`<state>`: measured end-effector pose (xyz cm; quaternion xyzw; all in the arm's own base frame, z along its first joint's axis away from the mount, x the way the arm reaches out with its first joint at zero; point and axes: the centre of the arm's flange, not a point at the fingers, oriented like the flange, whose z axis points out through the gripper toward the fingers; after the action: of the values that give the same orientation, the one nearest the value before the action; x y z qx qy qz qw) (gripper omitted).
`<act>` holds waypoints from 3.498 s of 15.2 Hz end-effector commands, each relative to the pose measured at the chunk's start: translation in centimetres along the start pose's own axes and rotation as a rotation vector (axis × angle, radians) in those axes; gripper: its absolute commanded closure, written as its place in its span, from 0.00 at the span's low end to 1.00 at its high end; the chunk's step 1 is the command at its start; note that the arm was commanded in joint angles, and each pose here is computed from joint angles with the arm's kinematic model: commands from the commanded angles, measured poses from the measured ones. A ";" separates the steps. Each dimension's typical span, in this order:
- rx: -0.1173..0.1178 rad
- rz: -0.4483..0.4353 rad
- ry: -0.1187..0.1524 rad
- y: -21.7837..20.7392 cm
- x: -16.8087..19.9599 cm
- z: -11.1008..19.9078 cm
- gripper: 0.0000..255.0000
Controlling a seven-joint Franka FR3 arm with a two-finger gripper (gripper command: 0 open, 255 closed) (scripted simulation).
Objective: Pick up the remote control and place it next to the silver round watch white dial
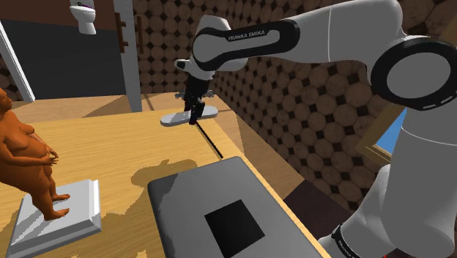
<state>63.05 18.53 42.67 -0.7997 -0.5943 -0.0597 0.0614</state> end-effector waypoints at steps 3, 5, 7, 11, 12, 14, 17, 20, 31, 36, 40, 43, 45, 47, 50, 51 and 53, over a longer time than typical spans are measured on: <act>0.000 0.001 0.000 -3.9 3.4 0.9 1.00; 0.000 0.001 0.000 -5.9 5.1 1.2 1.00; 0.000 0.001 0.000 -7.8 6.8 1.5 1.00; 0.000 0.001 0.000 -11.8 10.2 2.2 1.00; 0.000 0.001 0.000 -12.8 11.1 2.4 1.00; 0.000 0.001 0.000 -14.8 12.8 2.7 1.00; 0.000 0.001 0.000 -17.7 15.4 3.2 1.00; 0.000 0.001 0.000 -20.7 18.0 3.7 1.00; 0.000 0.001 0.000 -31.5 27.5 5.6 1.00; 0.000 0.001 0.000 -36.5 31.8 6.4 1.00; 0.000 0.001 0.000 -40.4 35.2 7.1 1.00; 0.000 0.001 0.000 -43.4 37.8 7.6 1.00; 0.000 0.001 0.000 -45.3 39.5 7.9 1.00; 0.000 0.001 0.000 -46.7 40.7 8.1 1.00; 0.000 0.001 0.000 -46.7 40.5 9.7 1.00; 0.000 0.001 0.000 -46.7 40.4 10.2 1.00; 0.000 0.001 0.000 -46.7 40.2 11.3 1.00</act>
<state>30.11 71.74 40.11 -0.7999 -0.5940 -0.0595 0.0611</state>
